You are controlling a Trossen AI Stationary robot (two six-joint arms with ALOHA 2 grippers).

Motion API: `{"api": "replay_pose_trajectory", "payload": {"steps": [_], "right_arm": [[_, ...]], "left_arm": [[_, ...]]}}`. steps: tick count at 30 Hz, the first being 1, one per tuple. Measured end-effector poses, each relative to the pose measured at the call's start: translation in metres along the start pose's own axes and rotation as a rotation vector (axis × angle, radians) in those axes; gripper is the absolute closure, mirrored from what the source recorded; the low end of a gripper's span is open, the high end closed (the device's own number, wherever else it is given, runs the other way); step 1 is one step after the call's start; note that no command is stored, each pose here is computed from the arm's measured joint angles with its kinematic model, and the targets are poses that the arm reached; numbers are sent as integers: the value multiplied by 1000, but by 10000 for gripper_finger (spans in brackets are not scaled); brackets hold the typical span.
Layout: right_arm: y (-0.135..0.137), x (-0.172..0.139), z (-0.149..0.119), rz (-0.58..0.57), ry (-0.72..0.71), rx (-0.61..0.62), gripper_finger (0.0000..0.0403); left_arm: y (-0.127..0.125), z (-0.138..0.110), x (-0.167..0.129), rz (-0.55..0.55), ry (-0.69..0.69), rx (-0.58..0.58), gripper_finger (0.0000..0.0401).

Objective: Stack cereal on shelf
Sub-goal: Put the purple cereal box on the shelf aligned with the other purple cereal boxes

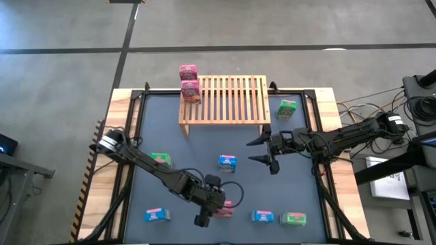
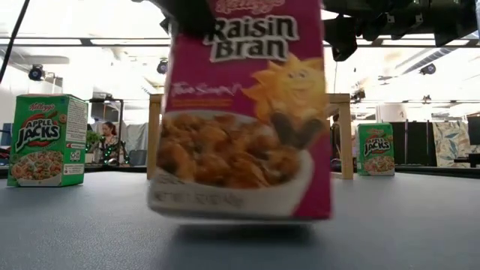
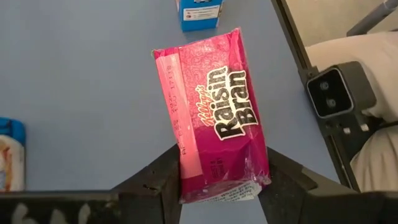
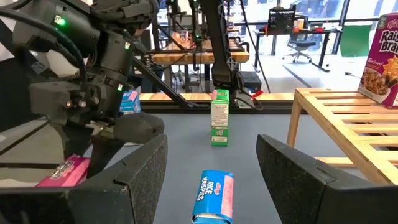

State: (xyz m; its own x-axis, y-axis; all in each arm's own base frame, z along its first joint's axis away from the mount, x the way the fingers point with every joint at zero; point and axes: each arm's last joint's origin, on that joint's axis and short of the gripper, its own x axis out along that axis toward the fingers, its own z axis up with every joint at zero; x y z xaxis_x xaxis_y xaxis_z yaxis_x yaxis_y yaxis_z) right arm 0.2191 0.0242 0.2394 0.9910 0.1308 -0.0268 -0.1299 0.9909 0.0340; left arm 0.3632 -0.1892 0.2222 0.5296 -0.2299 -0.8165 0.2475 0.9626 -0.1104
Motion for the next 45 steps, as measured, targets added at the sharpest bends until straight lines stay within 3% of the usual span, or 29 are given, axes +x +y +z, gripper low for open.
{"api": "replay_pose_trajectory", "payload": {"steps": [5, 12, 25, 33, 45], "right_arm": [[0, 0, -1, 0, 4, 1, 168], [0, 0, -2, 0, 7, 7, 167], [0, 0, -2, 0, 10, 9, 167], [0, 0, -2, 0, 11, 9, 167], [0, -1, -3, 0, 14, 0, 167]], "left_arm": [[4, 1, -18, 26, 3, 6, 252], [15, 0, -55, 165, 9, 37, 252], [37, -10, -159, 415, -102, 25, 253], [62, -33, -208, 665, -153, -29, 253], [101, -100, -216, 763, -199, -136, 253]]}}
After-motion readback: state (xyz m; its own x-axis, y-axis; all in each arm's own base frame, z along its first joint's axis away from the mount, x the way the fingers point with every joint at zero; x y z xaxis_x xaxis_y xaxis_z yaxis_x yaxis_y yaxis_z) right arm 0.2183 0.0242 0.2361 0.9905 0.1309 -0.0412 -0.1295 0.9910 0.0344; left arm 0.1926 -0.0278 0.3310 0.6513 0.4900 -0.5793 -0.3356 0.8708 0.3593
